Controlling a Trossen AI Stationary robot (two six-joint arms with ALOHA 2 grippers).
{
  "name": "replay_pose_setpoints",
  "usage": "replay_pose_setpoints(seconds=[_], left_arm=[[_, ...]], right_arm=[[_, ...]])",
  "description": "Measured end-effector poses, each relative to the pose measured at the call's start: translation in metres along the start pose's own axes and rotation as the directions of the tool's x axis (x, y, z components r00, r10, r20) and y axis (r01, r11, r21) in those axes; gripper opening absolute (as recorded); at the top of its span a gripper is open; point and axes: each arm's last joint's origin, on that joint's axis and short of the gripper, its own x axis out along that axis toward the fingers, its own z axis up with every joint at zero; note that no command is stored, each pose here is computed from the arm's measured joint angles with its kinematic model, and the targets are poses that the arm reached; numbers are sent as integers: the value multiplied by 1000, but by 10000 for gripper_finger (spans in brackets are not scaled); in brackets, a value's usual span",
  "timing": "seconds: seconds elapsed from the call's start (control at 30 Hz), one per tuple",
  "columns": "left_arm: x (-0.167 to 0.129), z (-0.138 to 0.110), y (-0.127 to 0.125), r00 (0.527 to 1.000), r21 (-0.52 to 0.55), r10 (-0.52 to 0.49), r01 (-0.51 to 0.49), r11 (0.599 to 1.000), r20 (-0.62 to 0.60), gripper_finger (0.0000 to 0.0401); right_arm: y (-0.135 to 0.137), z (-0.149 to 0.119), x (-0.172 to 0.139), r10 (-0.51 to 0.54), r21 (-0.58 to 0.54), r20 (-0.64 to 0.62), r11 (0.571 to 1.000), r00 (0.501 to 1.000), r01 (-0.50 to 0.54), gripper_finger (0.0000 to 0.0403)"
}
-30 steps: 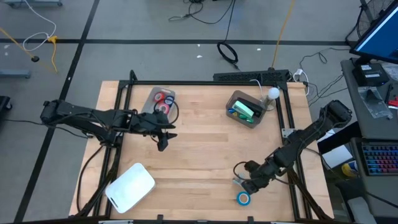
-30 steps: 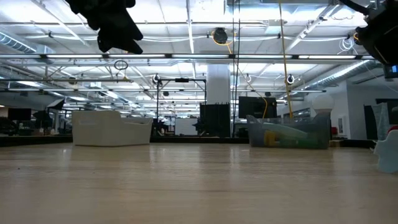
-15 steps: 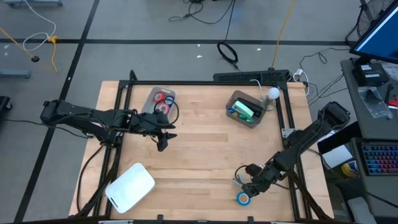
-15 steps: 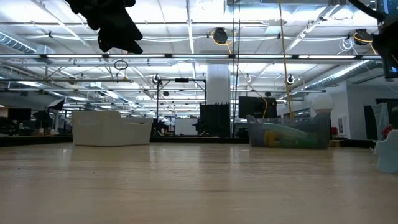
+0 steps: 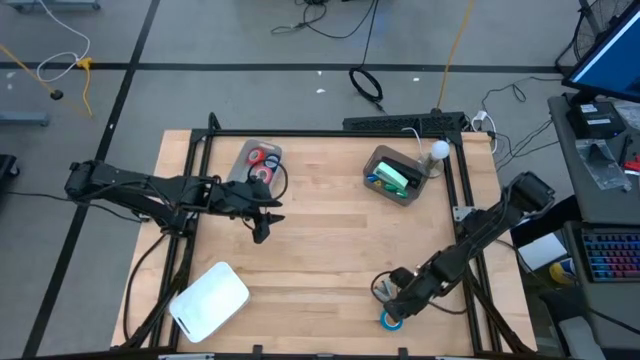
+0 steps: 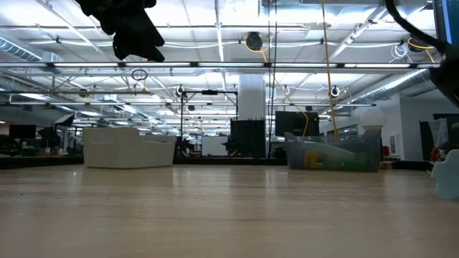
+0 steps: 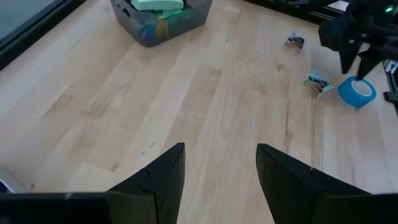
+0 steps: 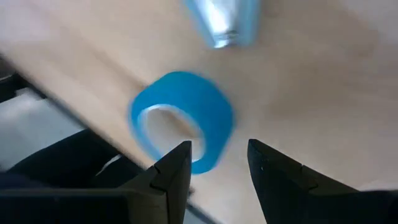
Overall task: Pick and place Stapler, Stapler remover, tape
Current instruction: Put the light blue tape into the gray bin
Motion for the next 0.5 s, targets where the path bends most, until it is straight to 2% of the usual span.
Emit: replay_pose_setpoints(seconds=[0.3,0.5], left_arm=[[0,0,0,1000,-1,0,0,1000,1,198],[0,0,0,1000,-2,0,0,1000,1,198]], right_arm=[[-5,5,23,-69,21,-15,997,998,69,153],[-5,5,23,-61,23,16,998,998,61,153]])
